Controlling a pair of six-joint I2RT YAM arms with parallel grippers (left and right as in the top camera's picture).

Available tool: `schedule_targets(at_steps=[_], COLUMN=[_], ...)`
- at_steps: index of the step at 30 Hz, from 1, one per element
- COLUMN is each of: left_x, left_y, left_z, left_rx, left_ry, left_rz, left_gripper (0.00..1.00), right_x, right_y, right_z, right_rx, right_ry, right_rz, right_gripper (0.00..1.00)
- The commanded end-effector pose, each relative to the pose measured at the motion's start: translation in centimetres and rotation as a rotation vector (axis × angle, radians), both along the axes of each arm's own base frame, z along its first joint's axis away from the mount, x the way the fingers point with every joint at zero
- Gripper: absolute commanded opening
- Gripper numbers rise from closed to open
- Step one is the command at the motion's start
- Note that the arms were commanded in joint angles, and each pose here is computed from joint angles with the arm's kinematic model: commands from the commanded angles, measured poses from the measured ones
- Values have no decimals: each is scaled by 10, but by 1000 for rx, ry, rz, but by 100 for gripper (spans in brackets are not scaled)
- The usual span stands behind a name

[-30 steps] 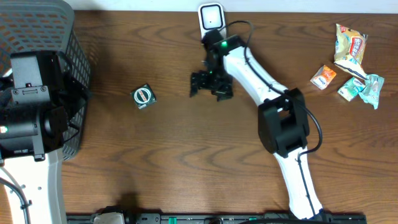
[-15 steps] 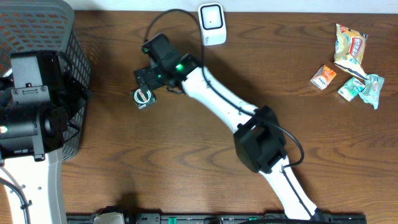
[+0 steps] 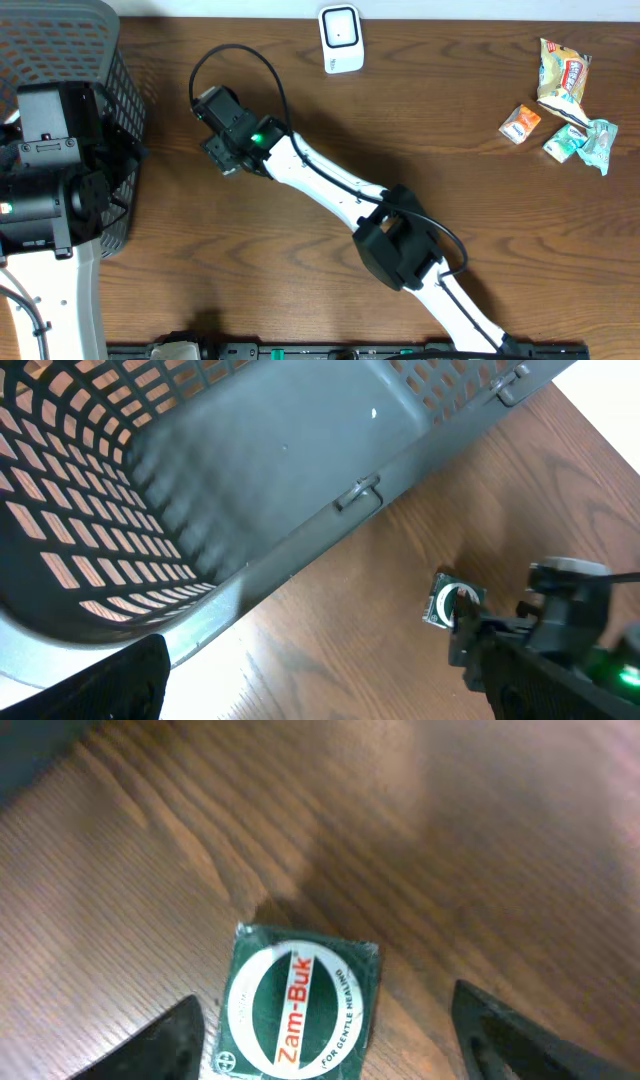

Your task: Scan the item barcode

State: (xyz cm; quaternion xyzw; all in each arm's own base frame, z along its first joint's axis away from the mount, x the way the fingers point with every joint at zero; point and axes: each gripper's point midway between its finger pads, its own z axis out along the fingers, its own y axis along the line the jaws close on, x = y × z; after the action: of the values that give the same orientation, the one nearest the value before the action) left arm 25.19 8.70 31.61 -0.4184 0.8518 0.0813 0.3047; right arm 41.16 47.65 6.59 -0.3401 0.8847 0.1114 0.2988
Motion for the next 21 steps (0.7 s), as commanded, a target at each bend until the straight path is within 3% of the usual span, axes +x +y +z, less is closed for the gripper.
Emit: schedule_targets(at_steps=[1, 7, 10, 14, 17, 21], left_x=[-2, -2, -2, -2, -2, -2], left_y=[3, 3, 3, 3, 3, 3], left_z=[-2, -2, -2, -2, -2, -2], left_rx=[2, 2, 2, 2, 2, 2], left_ry=[5, 5, 5, 5, 5, 5], left_rz=[20, 20, 21, 20, 20, 20], left_gripper=[98, 98, 98, 98, 98, 98], right_x=[-4, -18, -21, -25, -22, -11], right_y=[2, 7, 3, -4, -12, -43], right_z=[-15, -27, -47, -73, -74, -70], right_rx=[-35, -25, -56, -102, -142, -266], right_ry=[5, 77, 102, 137, 119, 65], right_rz=[11, 53, 52, 49, 24, -52], right_gripper=[86, 95, 96, 82, 61, 61])
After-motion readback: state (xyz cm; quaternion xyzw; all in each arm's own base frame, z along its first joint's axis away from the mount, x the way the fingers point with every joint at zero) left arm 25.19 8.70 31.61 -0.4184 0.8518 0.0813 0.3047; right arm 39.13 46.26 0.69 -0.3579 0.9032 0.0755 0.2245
